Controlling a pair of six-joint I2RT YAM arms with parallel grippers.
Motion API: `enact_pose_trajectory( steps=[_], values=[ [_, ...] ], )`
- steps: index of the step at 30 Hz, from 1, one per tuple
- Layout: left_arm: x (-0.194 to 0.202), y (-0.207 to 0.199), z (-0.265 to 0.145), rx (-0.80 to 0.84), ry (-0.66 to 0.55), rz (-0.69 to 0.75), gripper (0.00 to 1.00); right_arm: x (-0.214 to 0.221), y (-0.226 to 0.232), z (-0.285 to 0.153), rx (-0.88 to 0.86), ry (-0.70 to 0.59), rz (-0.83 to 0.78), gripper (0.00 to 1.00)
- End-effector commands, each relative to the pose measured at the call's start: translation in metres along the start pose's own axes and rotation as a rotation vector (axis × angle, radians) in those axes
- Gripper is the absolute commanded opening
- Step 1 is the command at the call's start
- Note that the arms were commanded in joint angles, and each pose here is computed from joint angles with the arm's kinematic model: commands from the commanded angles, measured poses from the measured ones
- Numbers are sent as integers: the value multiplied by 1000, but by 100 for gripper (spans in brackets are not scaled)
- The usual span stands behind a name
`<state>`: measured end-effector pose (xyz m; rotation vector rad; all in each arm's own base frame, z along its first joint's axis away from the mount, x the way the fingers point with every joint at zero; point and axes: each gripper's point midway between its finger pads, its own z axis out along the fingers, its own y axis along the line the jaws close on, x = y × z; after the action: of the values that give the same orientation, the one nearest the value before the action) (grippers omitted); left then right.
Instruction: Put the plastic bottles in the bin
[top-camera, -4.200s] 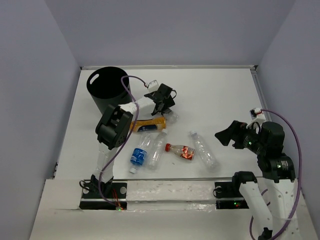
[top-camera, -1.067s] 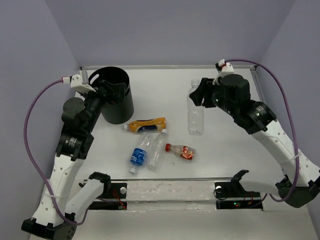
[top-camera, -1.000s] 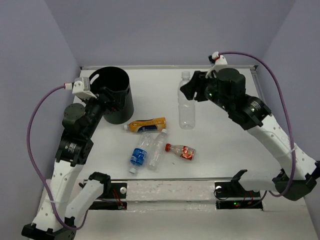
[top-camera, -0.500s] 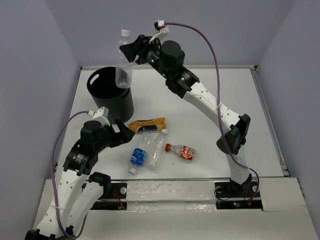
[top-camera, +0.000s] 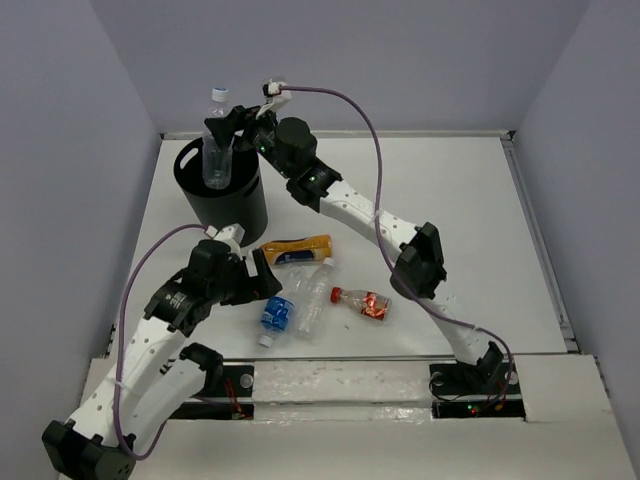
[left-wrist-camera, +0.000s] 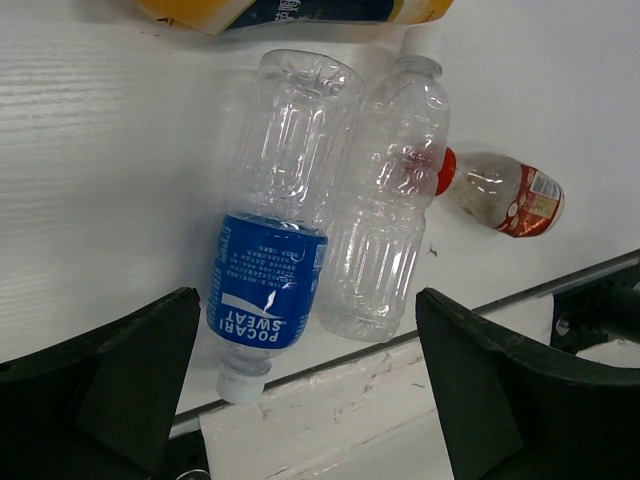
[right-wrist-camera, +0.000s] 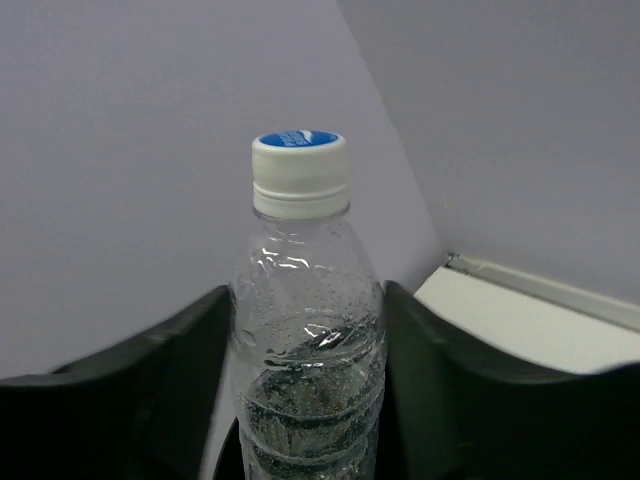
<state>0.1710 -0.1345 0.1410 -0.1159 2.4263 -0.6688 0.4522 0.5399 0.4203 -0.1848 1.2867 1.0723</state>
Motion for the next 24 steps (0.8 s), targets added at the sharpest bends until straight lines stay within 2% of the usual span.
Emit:
enact_pose_trajectory(
  steps=[1, 3, 5, 6, 8, 10, 11, 12, 13, 14, 15, 16, 18, 19, 20, 21, 23, 24],
  values=[
    [2, 4, 6, -18, 14, 25, 99, -37, 24, -5, -43, -75, -68, 86],
    [0, 5, 10, -31, 18, 32, 99, -31, 22, -11, -25, 0, -89, 92],
    [1, 4, 14, -33, 39, 40, 99, -60, 39, -26, -52, 14, -92, 94],
    [3, 5, 18, -40, 58, 40, 99, -32, 25, -38, -20, 94, -99, 94],
    [7, 5, 22, -43, 85, 47, 99, -36, 24, -63, -2, 134, -94, 93],
    [12, 8, 28, -58, 124, 54, 99, -33, 17, -112, 31, 210, -84, 89],
    [16, 9, 33, -68, 158, 62, 99, -65, 27, -135, 25, 174, -73, 87],
    [17, 9, 36, -75, 171, 67, 99, -60, 22, -152, 43, 196, -58, 83],
    [16, 8, 38, -80, 176, 77, 99, -20, 0, -180, 91, 292, -56, 80],
    [16, 9, 45, -96, 197, 85, 99, -15, -4, -197, 105, 310, -44, 77],
    [16, 9, 49, -107, 202, 93, 99, -32, 3, -217, 99, 293, -10, 74],
    [11, 9, 52, -123, 191, 107, 99, 1, -9, -245, 125, 374, -1, 70],
    [11, 7, 64, -140, 218, 127, 99, 23, -12, -290, 138, 451, 47, 61],
    [11, 6, 67, -140, 224, 133, 99, 9, -5, -292, 126, 423, 64, 61],
    [11, 10, 74, -163, 236, 140, 99, 35, -15, -315, 166, 493, 68, 61],
    [12, 9, 77, -165, 247, 145, 99, 41, -16, -327, 178, 513, 80, 62],
    [11, 4, 82, -160, 261, 152, 99, 48, -10, -348, 180, 530, 118, 68],
    [14, 4, 87, -171, 279, 161, 99, 66, -16, -364, 207, 570, 140, 73]
  ],
)
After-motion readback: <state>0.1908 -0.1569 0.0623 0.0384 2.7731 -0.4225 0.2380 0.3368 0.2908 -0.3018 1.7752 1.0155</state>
